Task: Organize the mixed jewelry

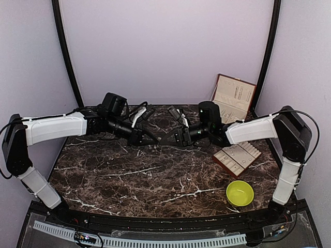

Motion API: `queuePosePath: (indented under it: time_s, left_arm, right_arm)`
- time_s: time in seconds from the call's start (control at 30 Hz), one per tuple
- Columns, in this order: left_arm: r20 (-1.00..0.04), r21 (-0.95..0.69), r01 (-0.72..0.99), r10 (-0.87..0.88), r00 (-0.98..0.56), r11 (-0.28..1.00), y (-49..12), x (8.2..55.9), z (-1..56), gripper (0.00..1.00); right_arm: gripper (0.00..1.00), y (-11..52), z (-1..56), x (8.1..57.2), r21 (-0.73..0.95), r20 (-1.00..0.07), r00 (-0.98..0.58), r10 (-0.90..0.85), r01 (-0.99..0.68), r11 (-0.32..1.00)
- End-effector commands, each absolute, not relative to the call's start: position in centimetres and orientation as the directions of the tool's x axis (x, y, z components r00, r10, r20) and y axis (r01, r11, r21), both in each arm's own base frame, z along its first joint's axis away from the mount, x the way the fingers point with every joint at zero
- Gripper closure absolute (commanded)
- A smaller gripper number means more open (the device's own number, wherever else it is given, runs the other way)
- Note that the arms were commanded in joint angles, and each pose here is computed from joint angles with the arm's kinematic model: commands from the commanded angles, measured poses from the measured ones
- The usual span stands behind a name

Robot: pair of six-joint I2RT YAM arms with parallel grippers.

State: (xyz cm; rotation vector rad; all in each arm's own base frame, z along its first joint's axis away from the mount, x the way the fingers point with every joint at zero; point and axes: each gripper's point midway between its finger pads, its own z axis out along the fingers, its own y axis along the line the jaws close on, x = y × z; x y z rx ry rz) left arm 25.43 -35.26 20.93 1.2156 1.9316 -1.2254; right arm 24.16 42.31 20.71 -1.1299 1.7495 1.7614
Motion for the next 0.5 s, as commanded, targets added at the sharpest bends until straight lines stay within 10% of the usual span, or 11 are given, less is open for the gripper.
queuePosePath:
  time_s: [0.0, 0.3, 0.47]
  left_arm:
    - [-0.812, -0.402, 0.902, 0.394, -0.43, 0.156, -35.5, 25.1, 21.5, 0.95]
    - [-0.813, -0.397, 0.903, 0.394, -0.429, 0.164, -35.4, 25.2, 21.5, 0.92]
    - [-0.813, -0.378, 0.905, 0.397, -0.425, 0.196, -35.2, 25.6, 21.3, 0.7]
  right_arm:
    - [0.87, 42.9, 21.2, 24.2, 0.605, -0.789, -0.567, -0.237, -0.783, -0.142]
    - [0.93, 42.9, 21.5, 24.5, 0.599, -0.795, -0.568, -0.214, -0.791, -0.124]
    - [0.98, 42.6, 22.2, 25.1, 0.575, -0.812, -0.556, -0.176, -0.814, -0.083]
